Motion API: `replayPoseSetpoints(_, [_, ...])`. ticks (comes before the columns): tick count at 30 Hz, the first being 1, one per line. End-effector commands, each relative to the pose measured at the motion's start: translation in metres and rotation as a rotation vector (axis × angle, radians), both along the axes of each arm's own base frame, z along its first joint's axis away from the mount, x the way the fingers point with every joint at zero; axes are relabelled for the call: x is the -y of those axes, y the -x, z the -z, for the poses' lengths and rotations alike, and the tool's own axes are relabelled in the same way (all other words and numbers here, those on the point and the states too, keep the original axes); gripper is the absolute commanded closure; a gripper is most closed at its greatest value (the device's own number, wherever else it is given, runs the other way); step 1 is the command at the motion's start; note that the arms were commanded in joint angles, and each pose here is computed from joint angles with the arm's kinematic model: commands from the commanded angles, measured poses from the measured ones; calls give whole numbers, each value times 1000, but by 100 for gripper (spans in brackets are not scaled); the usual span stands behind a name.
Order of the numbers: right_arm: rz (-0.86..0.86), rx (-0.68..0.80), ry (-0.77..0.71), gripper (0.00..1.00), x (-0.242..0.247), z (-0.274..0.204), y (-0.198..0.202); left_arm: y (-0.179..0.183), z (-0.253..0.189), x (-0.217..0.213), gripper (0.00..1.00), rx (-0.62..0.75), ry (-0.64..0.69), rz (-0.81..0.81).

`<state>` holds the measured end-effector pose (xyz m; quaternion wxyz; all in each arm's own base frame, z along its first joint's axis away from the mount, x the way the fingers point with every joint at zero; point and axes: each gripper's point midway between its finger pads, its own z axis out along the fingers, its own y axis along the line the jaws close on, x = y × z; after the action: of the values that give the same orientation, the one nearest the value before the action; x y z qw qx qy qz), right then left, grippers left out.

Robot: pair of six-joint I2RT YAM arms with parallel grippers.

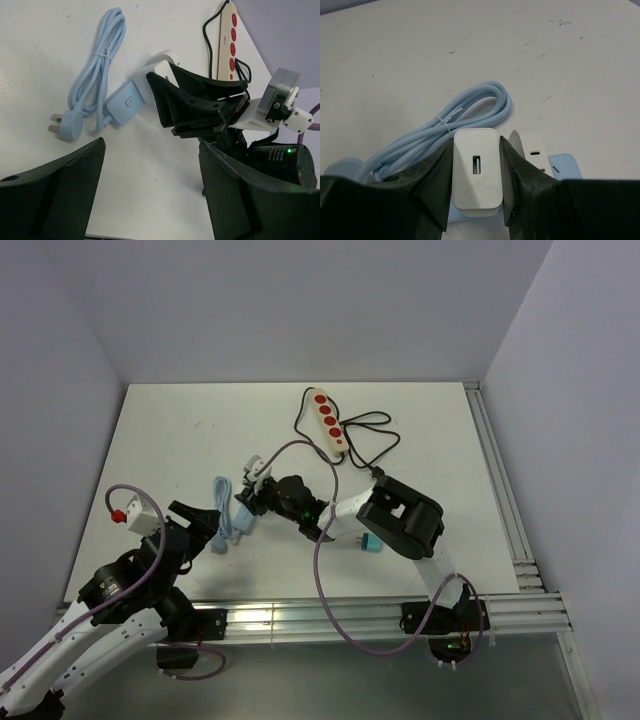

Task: Insert the plug

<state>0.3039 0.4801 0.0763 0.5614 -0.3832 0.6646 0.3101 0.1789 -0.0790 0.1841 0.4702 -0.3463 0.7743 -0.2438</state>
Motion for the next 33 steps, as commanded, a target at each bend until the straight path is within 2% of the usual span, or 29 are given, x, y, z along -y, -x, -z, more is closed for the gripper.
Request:
replayPoseSetpoints(1, [41,-428,511,100,102,189,86,-2,-14,1,19,37,29,-1])
replayPoseSetpoints(8, [34,-386,505,100,79,176,72,0,-14,-1,19,34,34,-3])
replayPoseSetpoints(15, [65,-444,540,100,113,205,97,-1,-15,0,19,41,35,0])
replayPoseSetpoints(21, [37,-407,546,100,79,193,81,0,-15,1,19,32,35,5])
replayPoseSetpoints(27, [56,-468,579,100,116,221,108,1,-20,-3,19,50,41,0])
replayPoseSetpoints(33, [54,-428,557,100,89,206,96,3,-19,-4,19,40,38,-2])
